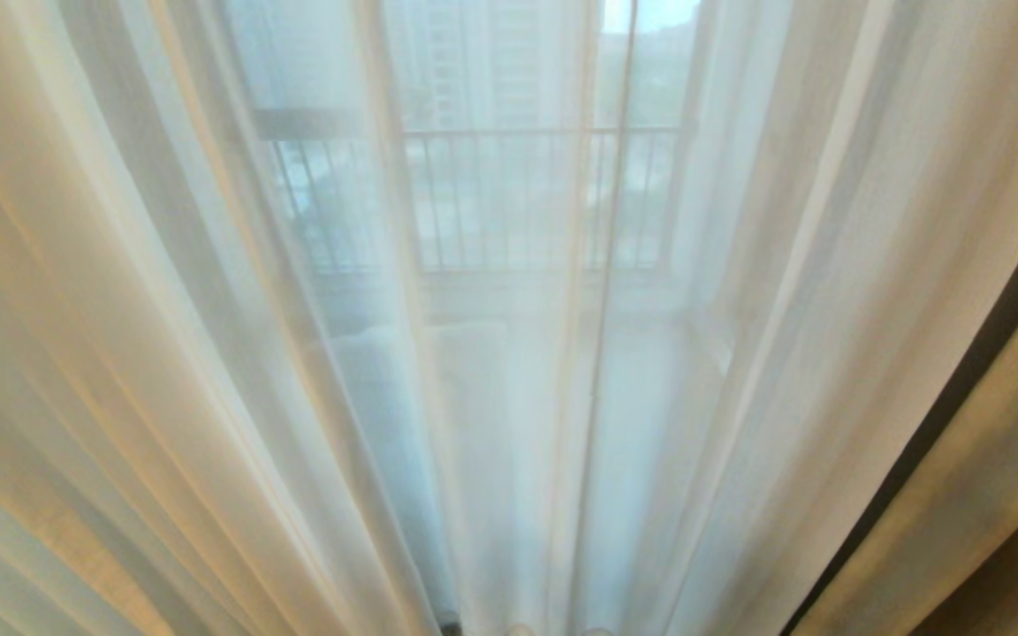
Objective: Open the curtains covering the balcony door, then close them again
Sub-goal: Close the outer curtains on both sides
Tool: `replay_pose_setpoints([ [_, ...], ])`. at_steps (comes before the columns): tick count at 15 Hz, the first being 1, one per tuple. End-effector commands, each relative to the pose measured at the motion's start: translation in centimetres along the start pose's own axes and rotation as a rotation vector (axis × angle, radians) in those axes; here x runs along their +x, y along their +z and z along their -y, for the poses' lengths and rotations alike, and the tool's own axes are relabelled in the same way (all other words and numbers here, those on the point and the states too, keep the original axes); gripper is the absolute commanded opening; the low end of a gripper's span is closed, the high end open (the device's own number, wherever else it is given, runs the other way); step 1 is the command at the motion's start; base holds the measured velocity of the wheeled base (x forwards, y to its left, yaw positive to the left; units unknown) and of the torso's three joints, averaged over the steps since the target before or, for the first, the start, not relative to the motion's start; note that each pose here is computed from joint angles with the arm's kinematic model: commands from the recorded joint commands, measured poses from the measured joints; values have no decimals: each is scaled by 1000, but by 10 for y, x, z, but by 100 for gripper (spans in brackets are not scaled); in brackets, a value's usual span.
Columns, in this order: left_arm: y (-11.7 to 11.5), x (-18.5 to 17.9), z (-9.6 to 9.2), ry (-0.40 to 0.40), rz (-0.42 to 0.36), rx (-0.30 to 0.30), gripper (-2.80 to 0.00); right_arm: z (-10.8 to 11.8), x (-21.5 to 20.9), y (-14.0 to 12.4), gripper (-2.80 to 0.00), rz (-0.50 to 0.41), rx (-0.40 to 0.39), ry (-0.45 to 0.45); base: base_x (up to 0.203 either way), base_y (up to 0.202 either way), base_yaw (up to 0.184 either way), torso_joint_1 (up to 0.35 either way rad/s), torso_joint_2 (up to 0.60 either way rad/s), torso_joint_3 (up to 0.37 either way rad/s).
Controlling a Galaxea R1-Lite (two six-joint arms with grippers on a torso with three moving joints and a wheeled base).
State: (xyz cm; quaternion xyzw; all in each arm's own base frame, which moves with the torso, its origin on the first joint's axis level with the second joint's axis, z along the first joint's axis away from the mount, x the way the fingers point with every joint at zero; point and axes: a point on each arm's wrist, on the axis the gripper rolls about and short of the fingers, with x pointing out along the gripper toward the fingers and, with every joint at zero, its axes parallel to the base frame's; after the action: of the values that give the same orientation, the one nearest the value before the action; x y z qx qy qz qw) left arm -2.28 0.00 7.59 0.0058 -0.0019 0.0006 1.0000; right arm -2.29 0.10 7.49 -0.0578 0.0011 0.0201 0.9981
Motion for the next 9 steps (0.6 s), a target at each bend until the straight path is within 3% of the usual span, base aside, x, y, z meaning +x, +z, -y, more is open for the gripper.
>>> replay_pose_setpoints([
  [1,0,0,0,-1,1,1,-280,0,0,0,-280,-1,-1,2,0,-190,-2,2,7,5],
  [7,0,0,0,-1,-1,1,-280,0,0,0,-280,-1,-1,2,0,-188,-2,3,2,2],
  [9,0,0,0,-1,-1,1,-280,0,0,0,-280,-1,-1,2,0,-93,-2,-1,1,1],
])
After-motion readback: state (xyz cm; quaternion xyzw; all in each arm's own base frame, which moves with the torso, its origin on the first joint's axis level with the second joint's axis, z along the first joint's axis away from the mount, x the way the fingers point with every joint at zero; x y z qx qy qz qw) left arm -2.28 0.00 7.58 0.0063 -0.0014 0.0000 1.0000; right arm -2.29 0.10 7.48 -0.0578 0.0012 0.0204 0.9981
